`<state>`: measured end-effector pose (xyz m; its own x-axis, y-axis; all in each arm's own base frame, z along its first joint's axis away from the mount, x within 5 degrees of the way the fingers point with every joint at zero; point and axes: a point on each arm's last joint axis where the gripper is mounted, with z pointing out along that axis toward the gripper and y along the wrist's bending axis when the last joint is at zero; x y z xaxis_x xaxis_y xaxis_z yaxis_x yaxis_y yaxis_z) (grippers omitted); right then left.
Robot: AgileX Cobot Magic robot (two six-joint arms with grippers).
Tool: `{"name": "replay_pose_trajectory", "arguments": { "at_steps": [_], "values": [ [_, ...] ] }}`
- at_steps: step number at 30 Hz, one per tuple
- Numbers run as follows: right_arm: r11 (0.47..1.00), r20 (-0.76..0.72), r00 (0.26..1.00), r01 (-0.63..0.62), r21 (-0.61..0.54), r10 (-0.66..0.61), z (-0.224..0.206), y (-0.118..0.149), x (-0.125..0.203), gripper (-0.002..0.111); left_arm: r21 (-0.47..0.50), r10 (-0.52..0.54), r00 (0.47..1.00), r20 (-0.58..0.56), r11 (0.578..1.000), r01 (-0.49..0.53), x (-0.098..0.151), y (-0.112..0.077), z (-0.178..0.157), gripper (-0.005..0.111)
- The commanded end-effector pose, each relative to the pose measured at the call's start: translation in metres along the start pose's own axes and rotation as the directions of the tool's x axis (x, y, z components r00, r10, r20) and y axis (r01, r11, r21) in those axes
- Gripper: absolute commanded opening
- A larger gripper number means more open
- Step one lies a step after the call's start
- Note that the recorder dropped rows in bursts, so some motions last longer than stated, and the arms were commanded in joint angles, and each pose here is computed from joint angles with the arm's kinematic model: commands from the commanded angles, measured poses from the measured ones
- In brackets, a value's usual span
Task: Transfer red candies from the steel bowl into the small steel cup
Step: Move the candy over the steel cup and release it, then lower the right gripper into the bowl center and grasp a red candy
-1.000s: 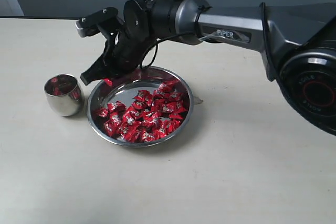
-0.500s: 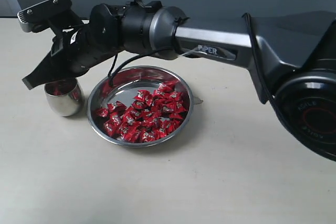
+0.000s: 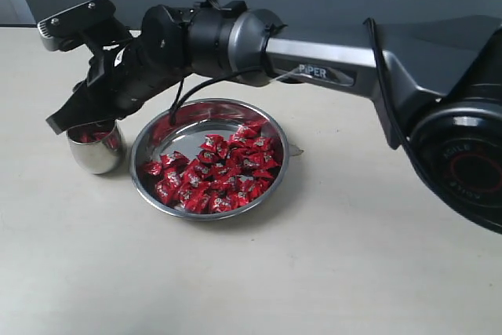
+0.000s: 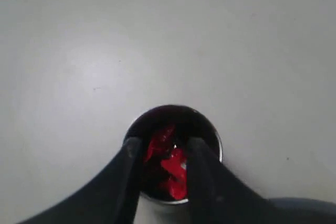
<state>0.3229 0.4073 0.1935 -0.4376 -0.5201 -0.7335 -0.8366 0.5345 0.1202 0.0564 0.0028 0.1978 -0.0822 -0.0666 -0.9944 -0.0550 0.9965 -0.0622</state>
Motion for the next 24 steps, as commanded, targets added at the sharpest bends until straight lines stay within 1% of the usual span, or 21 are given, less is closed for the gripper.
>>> {"name": "replay_pose_trajectory", "arguments": {
  "at_steps": [1, 3, 6, 9, 12, 14, 19, 21, 24],
  "values": [
    [0.992, -0.088, 0.989, -0.118, 0.04, 0.121, -0.016, -0.033, 0.004, 0.03, 0.006, -0.004, 1.0, 0.01, 1.0, 0.004, -0.001, 0.0, 0.0, 0.0],
    [0.989, -0.161, 0.977, -0.13, 0.071, 0.14, -0.02, -0.049, 0.012, 0.03, 0.006, -0.004, 1.0, 0.01, 1.0, 0.004, -0.001, 0.0, 0.0, 0.0],
    [0.989, -0.252, 0.959, -0.107, 0.103, 0.13, -0.025, -0.065, 0.023, 0.03, 0.006, -0.004, 1.0, 0.01, 1.0, 0.004, -0.001, 0.0, 0.0, 0.0],
    [0.988, -0.331, 0.935, -0.088, 0.127, 0.126, -0.03, -0.076, 0.031, 0.03, 0.006, -0.004, 1.0, 0.01, 1.0, 0.004, -0.001, 0.0, 0.0, 0.0],
    [0.985, -0.369, 0.92, -0.079, 0.154, 0.132, -0.033, -0.084, 0.036, 0.03, 0.006, -0.004, 1.0, 0.01, 1.0, 0.004, -0.001, 0.0, 0.0, 0.0],
    [0.984, -0.387, 0.915, -0.049, 0.17, 0.113, -0.032, -0.087, 0.038, 0.03, 0.006, -0.004, 1.0, 0.01, 1.0, 0.004, -0.001, 0.0, 0.0, 0.0],
    [0.984, -0.433, 0.893, -0.054, 0.168, 0.123, -0.017, -0.091, 0.054, 0.03, 0.006, -0.004, 1.0, 0.01, 1.0, 0.004, -0.001, 0.0, 0.0, 0.0],
    [0.984, -0.451, 0.883, -0.057, 0.166, 0.127, -0.01, -0.092, 0.06, 0.035, 0.006, -0.004, 1.0, 0.01, 1.0, 0.004, -0.001, 0.0, 0.0, 0.0],
    [0.984, -0.467, 0.874, -0.06, 0.165, 0.131, -0.004, -0.093, 0.067, 0.049, 0.006, -0.004, 1.0, 0.01, 1.0, 0.004, -0.001, 0.0, 0.0, 0.0]
  ]
}}
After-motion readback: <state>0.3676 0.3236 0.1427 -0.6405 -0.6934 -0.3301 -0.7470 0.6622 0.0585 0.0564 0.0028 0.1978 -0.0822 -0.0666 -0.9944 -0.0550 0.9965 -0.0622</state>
